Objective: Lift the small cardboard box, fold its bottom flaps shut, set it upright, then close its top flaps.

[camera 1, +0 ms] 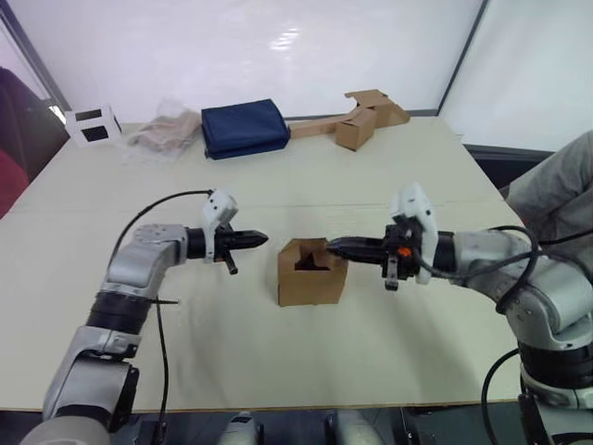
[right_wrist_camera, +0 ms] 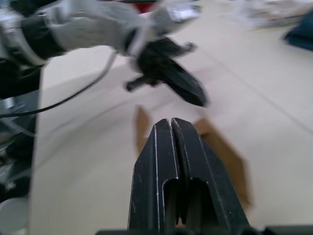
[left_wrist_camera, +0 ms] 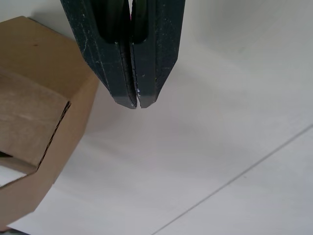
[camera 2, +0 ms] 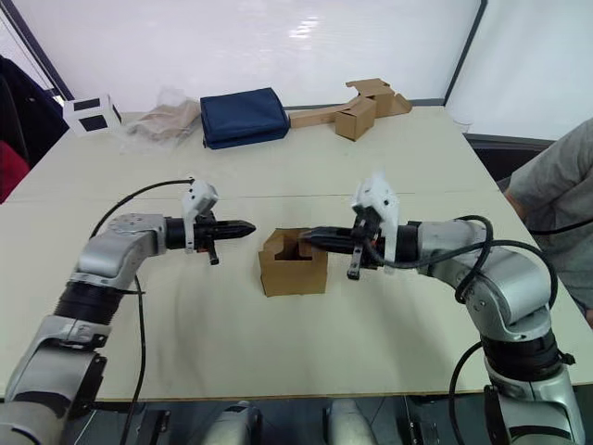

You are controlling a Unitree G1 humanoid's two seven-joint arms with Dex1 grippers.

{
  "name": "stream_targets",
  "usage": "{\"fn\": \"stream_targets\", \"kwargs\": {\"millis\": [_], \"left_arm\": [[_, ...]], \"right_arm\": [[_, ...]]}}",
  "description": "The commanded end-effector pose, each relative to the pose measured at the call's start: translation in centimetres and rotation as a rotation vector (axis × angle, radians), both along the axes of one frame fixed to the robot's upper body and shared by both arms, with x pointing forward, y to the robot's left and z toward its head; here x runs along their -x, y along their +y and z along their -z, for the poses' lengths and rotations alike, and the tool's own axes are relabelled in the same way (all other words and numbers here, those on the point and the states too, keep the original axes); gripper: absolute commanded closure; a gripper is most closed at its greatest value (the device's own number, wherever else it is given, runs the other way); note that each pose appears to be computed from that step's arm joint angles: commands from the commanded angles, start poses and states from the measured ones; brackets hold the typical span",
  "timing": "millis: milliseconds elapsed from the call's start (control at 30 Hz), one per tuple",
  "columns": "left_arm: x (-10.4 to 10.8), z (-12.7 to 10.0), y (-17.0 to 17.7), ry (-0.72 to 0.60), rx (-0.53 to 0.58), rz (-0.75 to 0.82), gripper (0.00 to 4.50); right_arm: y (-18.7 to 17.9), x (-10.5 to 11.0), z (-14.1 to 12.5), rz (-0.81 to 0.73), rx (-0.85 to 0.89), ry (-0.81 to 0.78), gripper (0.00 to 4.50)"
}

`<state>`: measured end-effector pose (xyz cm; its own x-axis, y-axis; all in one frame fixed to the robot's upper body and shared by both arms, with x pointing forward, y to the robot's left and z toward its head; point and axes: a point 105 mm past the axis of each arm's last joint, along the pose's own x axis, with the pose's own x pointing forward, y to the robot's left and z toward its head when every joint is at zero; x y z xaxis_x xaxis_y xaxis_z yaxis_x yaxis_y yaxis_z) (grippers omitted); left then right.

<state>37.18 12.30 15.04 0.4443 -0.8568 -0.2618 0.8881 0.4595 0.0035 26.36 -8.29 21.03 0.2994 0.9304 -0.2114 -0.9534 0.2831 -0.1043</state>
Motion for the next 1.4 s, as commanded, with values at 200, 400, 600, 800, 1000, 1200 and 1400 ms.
{"fn": "stream_targets", "kwargs": {"millis": [200, 400, 600, 800, 1000, 1200, 1400], "left_arm": [[-0.5, 0.8, -2.0, 0.033, 0.034, 0.088, 4.45], [-0.5, 1.3, -2.8, 0.048, 0.046, 0.113, 4.45], [-0.5, 1.3, -3.0, 0.046, 0.053, 0.115, 4.45], [-0.3, 1.3, -3.0, 0.045, 0.056, 0.118, 4.45], [-0.1, 1.4, -2.9, 0.044, 0.059, 0.116, 4.45], [-0.3, 1.3, -2.8, 0.032, 0.057, 0.099, 4.45], [-0.5, 1.2, -3.1, 0.025, 0.065, 0.099, 4.45]], "right_arm": [[1.2, 0.8, 1.9, -0.017, 0.101, -0.052, 4.5], [1.0, -0.6, 2.5, 0.025, 0.149, -0.108, 4.5], [1.6, -1.6, 3.4, 0.027, 0.165, -0.116, 4.5], [1.9, -2.1, 4.4, 0.03, 0.161, -0.085, 4.5], [2.2, -2.3, 4.9, 0.03, 0.14, -0.059, 4.5], [2.3, -1.5, 3.9, -0.011, 0.109, -0.054, 4.5], [2.1, -0.6, 1.7, -0.04, 0.05, -0.059, 4.5]]}}
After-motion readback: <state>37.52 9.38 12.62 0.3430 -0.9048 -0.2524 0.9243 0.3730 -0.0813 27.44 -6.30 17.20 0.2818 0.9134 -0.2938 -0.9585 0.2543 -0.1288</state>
